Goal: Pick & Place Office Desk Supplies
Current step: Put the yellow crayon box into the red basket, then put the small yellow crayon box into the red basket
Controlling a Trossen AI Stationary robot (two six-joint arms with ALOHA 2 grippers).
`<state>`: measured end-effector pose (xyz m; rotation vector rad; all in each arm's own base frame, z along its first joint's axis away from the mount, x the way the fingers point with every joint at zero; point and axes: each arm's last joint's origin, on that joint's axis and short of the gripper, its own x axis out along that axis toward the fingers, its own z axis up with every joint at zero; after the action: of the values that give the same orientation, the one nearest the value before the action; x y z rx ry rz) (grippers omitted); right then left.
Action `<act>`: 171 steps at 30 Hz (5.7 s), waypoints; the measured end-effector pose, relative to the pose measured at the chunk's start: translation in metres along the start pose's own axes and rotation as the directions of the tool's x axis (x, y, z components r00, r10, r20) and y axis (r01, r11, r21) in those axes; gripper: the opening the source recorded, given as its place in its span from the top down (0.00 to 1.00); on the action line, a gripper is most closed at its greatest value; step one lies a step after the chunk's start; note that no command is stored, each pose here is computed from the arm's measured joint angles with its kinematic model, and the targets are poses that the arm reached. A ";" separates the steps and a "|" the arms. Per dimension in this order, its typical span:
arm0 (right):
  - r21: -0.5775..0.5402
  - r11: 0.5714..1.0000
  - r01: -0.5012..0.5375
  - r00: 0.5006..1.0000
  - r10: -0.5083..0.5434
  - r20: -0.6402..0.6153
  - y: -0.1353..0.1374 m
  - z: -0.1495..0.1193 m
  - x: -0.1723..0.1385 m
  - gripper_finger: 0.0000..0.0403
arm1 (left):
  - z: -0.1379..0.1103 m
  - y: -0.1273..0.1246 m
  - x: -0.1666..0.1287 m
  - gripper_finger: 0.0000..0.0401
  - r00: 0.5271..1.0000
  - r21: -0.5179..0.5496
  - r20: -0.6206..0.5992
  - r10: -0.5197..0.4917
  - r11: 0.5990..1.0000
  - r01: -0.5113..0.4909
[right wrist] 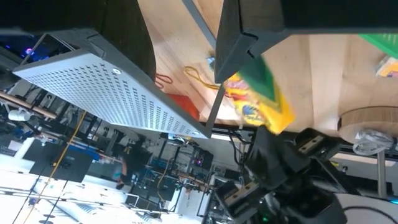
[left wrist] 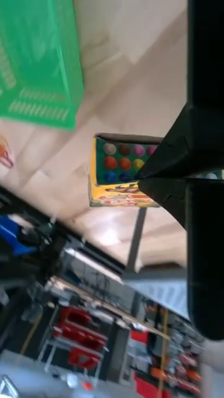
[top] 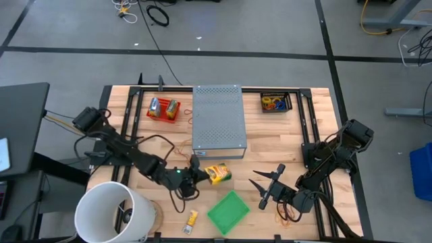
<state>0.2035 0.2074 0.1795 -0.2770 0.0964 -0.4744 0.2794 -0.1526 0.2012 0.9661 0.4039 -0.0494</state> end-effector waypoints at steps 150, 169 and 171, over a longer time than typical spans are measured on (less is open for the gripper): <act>0.021 0.997 -0.071 0.997 0.071 -0.029 0.003 -0.011 0.000 0.57 | -0.165 0.150 -0.028 0.70 0.840 -0.700 -0.537 -0.079 0.597 -0.392; 0.054 0.997 -0.062 0.997 0.064 -0.033 0.002 -0.011 0.003 0.57 | -0.079 0.098 -0.053 0.70 0.823 -0.853 0.160 -0.545 0.344 0.393; 0.055 0.996 -0.074 0.997 0.076 -0.034 0.002 -0.011 0.004 0.57 | -0.069 0.089 -0.055 0.70 0.789 -0.857 0.199 -0.582 0.287 0.428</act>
<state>0.2064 0.2044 0.1678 -0.2112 0.1285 -0.4070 0.2262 -0.0537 0.2562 -0.2677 0.7800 -0.3306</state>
